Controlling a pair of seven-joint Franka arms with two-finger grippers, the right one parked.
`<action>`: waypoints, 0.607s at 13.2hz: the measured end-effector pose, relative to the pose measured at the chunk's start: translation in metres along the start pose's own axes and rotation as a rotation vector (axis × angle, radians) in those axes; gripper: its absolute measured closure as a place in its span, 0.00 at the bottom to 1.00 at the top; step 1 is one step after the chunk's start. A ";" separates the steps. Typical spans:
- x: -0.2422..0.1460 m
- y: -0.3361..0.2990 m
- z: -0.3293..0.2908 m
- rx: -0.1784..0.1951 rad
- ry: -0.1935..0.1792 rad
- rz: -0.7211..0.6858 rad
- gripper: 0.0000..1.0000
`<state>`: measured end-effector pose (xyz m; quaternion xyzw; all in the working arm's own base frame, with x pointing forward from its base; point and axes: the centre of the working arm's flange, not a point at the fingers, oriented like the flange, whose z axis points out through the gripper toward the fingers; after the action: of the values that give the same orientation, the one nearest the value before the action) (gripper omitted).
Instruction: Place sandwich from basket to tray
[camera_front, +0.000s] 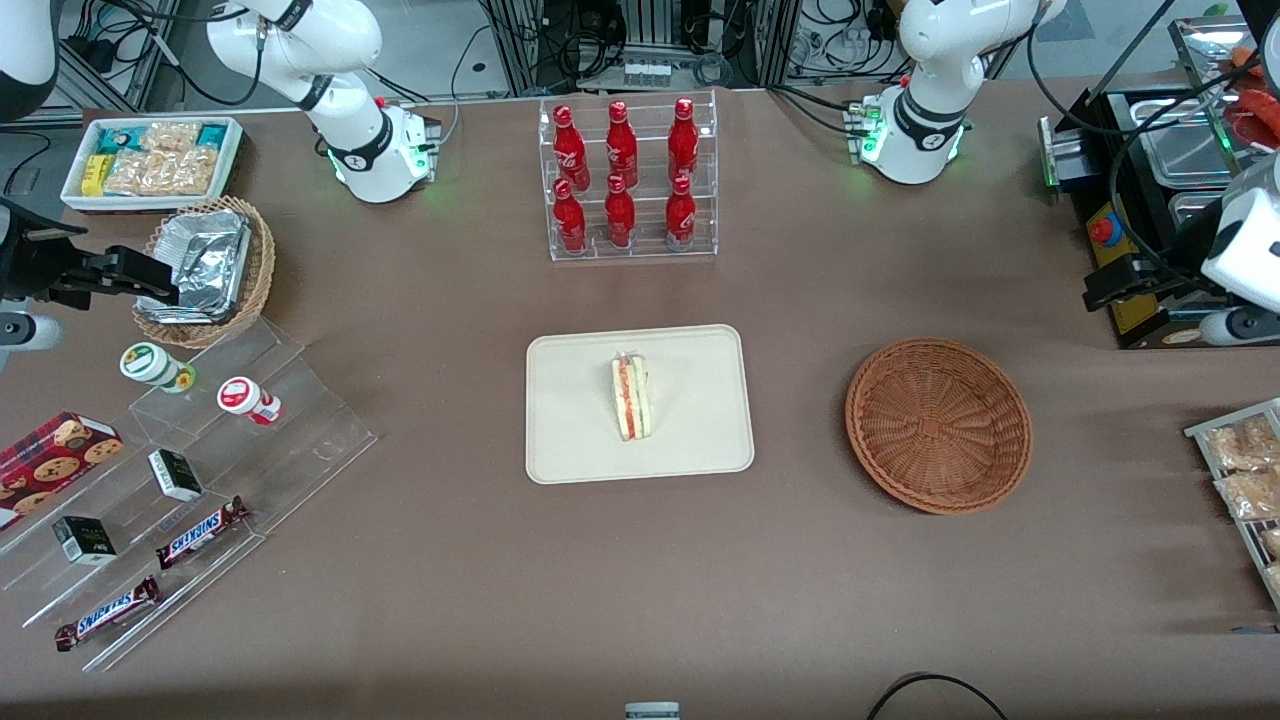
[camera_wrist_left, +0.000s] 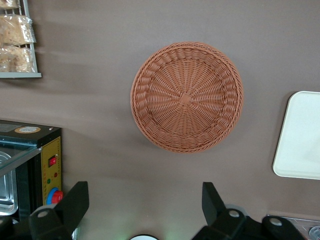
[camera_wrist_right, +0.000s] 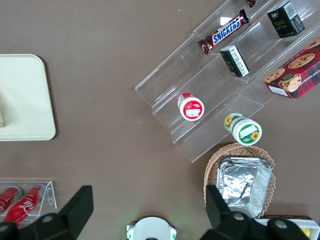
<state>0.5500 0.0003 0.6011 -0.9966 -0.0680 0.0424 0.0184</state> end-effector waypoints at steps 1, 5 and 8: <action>-0.001 -0.004 -0.002 -0.002 0.005 -0.007 0.00; 0.006 -0.024 -0.014 -0.053 0.036 0.013 0.00; 0.017 -0.002 -0.019 -0.058 0.084 0.054 0.00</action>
<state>0.5680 0.0041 0.6184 -0.9991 -0.0413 -0.0008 -0.0087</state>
